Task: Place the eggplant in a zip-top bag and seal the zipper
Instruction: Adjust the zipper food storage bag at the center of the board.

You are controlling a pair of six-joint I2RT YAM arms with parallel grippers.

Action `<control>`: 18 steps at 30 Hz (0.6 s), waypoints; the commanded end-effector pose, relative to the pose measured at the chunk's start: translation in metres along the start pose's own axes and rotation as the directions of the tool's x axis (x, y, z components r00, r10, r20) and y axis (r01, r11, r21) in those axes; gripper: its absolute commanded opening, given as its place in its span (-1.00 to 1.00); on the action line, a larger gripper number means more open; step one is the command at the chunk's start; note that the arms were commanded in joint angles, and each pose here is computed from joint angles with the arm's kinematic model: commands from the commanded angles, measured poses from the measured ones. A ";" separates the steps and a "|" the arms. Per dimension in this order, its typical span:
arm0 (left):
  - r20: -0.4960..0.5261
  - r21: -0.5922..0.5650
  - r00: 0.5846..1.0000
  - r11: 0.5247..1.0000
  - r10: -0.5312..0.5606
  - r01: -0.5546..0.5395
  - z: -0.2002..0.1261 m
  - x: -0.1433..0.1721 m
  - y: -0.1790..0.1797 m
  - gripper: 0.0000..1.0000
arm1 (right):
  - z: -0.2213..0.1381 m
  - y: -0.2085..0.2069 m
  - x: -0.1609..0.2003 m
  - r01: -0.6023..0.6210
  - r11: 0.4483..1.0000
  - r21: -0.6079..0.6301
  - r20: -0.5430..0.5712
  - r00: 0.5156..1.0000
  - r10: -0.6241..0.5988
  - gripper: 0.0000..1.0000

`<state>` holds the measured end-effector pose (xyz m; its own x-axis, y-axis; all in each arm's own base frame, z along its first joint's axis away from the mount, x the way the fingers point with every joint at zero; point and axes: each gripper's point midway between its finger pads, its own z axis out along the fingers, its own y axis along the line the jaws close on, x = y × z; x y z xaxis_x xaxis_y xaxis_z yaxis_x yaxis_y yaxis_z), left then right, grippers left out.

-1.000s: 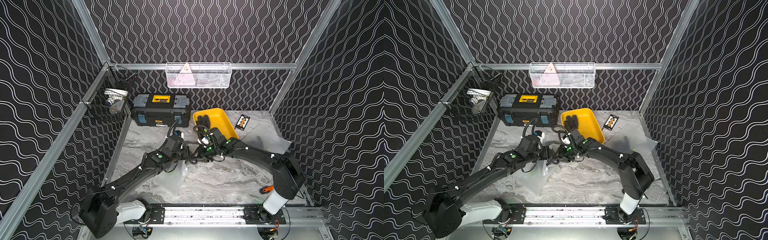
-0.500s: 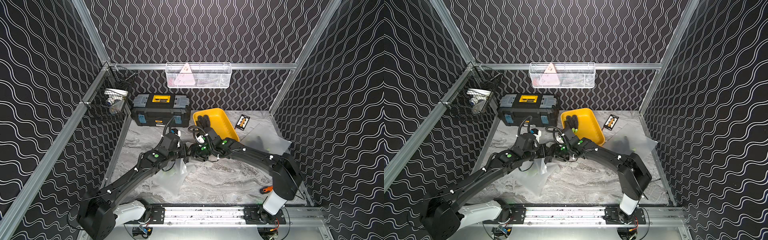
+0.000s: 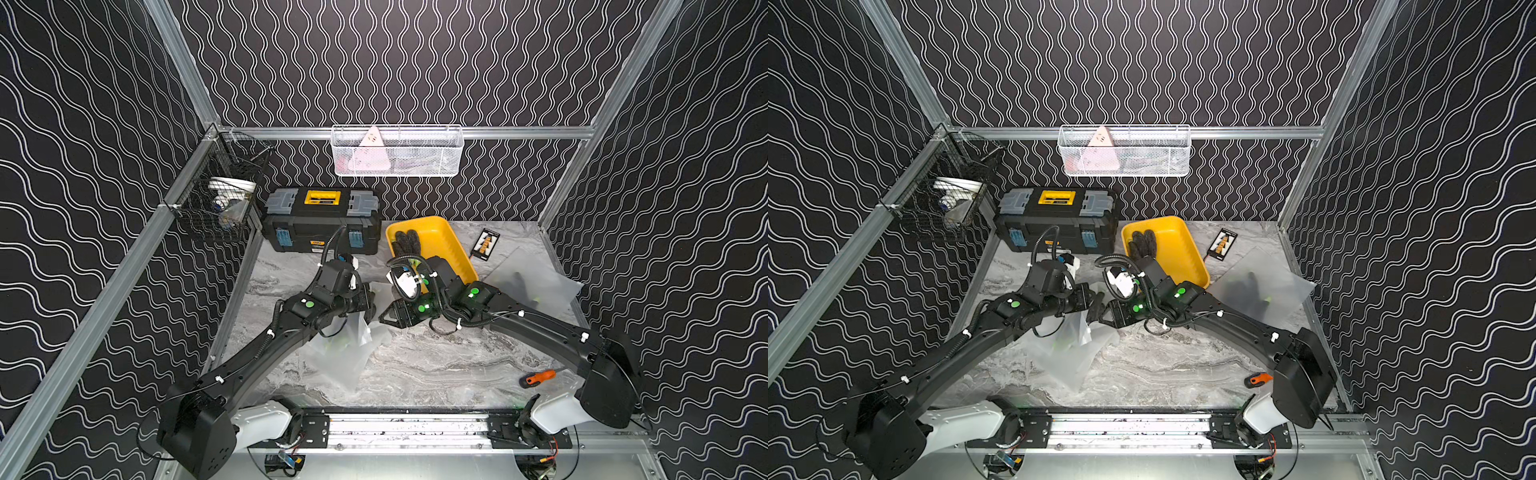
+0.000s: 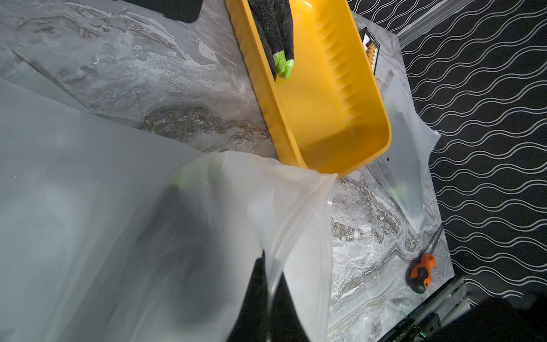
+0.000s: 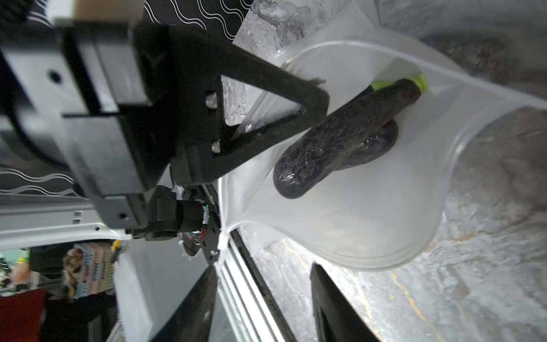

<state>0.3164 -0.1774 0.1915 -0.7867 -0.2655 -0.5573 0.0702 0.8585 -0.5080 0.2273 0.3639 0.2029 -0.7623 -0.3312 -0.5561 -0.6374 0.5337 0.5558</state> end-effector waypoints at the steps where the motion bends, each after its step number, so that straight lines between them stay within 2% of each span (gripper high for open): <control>1: -0.031 0.020 0.999 1.000 0.025 -0.024 -0.002 0.001 -0.006 -1.00 | 0.004 -0.007 0.000 0.193 0.979 0.063 -0.020 0.981 -0.192 0.06; 5: -0.040 0.041 0.999 0.999 0.030 -0.028 -0.004 0.000 -0.012 -1.00 | 0.020 -0.011 0.005 0.314 0.942 0.117 -0.067 0.949 -0.308 0.07; 10: -0.045 0.055 0.998 0.998 0.043 -0.040 -0.007 -0.002 -0.017 -1.00 | 0.037 -0.017 0.000 0.373 0.914 0.157 -0.073 0.928 -0.366 0.03; 12: -0.044 0.058 0.998 0.997 0.044 -0.042 -0.009 -0.002 -0.018 -1.00 | 0.041 -0.012 -0.001 0.382 0.913 0.141 -0.066 0.924 -0.376 -0.14; 16: -0.043 0.048 0.998 0.998 0.045 -0.043 -0.010 -0.003 -0.017 -1.00 | 0.040 0.001 -0.009 0.387 0.916 0.109 -0.009 0.922 -0.388 -0.65; 17: -0.043 0.046 0.998 0.998 0.044 -0.042 -0.010 -0.004 -0.017 -0.90 | 0.038 0.004 -0.011 0.385 0.917 0.104 0.007 0.922 -0.388 -0.73; 18: -0.041 0.046 0.998 0.998 0.043 -0.041 -0.010 -0.005 -0.017 -0.70 | 0.037 0.007 -0.014 0.385 0.918 0.095 0.025 0.921 -0.389 -0.83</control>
<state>0.3115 -0.1854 0.2044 -0.8123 -0.2210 -0.5398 0.1134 0.8480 -0.5177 0.2355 0.3856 0.1666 -0.5172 -0.5467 -0.6585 -0.8346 0.4928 0.2464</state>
